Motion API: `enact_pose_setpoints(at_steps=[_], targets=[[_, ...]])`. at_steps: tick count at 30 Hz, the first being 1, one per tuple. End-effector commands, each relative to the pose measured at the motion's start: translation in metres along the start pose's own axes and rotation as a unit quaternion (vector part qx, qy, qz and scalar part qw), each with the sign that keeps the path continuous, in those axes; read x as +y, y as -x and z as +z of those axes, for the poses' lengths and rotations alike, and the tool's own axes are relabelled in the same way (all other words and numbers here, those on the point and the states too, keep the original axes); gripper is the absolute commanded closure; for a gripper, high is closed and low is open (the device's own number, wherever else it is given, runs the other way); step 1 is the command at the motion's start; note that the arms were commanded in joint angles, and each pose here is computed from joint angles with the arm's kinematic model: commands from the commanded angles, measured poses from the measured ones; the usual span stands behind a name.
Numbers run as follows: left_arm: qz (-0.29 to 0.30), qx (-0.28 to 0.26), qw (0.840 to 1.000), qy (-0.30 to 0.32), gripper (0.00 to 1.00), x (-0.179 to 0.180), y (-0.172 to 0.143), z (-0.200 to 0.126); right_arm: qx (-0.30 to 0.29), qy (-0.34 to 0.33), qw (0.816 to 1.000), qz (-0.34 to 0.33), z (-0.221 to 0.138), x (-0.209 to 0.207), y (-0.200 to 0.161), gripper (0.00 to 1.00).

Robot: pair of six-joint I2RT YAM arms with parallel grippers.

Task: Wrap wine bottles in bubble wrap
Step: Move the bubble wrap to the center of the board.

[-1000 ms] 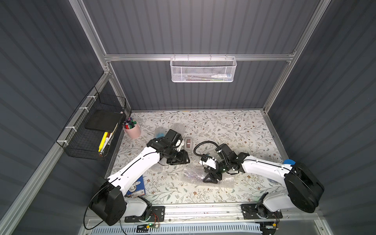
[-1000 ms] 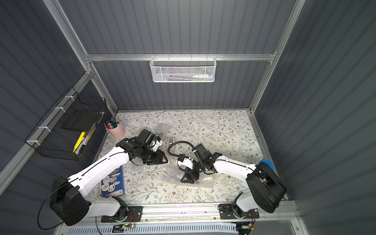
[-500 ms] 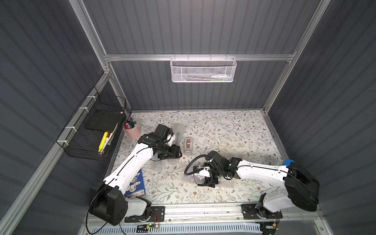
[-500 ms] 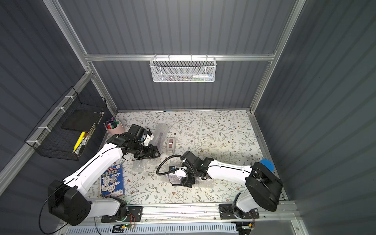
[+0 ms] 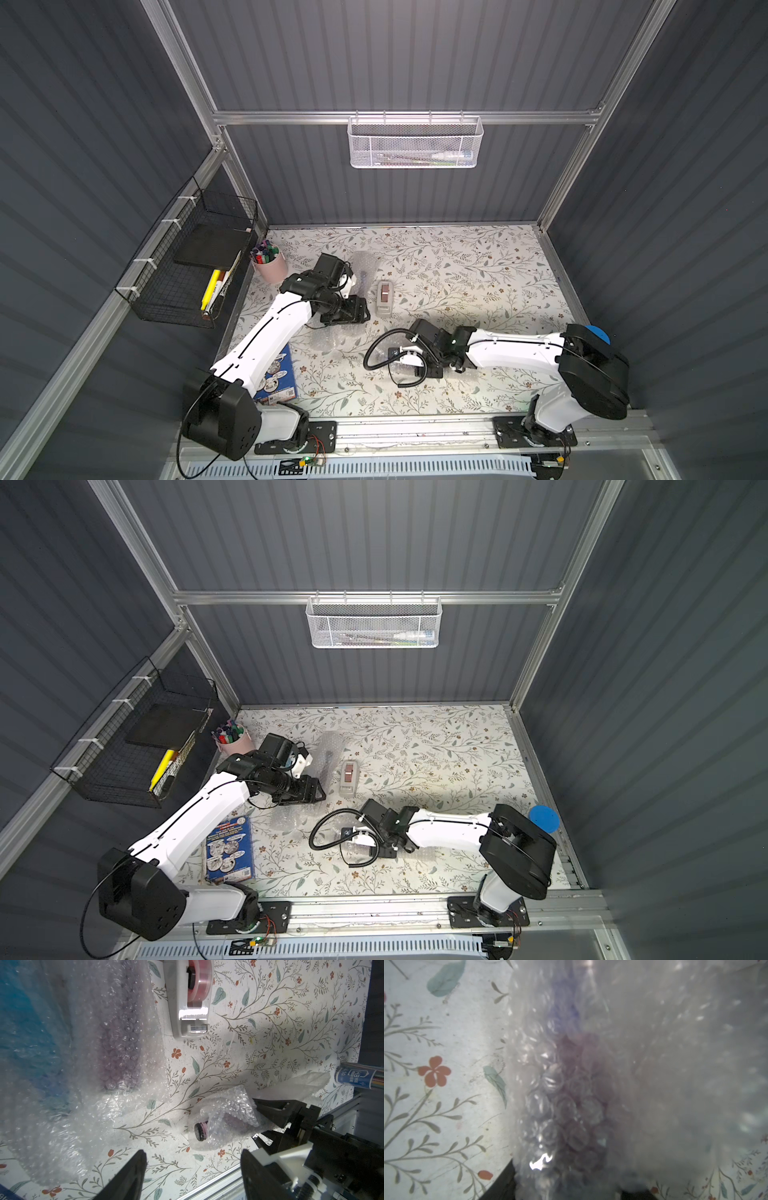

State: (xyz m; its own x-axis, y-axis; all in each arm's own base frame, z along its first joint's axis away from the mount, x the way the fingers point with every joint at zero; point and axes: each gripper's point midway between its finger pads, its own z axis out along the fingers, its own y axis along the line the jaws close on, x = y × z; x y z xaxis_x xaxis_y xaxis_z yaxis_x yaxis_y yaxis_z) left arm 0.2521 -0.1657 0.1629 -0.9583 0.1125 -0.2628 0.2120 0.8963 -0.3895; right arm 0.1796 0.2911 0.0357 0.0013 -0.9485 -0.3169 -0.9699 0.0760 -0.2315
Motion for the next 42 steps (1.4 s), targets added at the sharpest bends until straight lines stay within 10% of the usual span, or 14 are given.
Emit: enact_pose_setpoints(at_steps=[1,15,29,32,37,42], targets=[[0.001,0.021,1.000,0.004,0.26,0.007,-0.011,0.003,0.030,-0.025,0.997,0.073,-0.009,-0.009,-0.009,0.50],[-0.002,0.014,1.000,0.009,0.25,0.017,0.000,0.002,0.057,-0.086,0.914,0.394,-0.024,-0.098,-0.051,0.57],[-0.022,-0.034,0.999,0.031,0.20,0.036,0.030,-0.006,-0.008,-0.015,0.702,0.712,0.039,-0.204,0.009,0.43],[-0.018,-0.074,0.995,0.066,0.01,0.048,0.051,-0.011,-0.028,-0.016,0.696,0.718,0.037,-0.211,0.013,0.31],[-0.028,-0.148,0.977,0.148,0.00,0.089,0.092,-0.022,-0.038,-0.050,0.694,0.717,-0.004,-0.228,-0.013,0.01],[-0.070,-0.227,0.936,0.260,0.01,0.158,0.121,-0.048,-0.106,-0.112,0.748,0.645,-0.083,-0.249,-0.046,0.01]])
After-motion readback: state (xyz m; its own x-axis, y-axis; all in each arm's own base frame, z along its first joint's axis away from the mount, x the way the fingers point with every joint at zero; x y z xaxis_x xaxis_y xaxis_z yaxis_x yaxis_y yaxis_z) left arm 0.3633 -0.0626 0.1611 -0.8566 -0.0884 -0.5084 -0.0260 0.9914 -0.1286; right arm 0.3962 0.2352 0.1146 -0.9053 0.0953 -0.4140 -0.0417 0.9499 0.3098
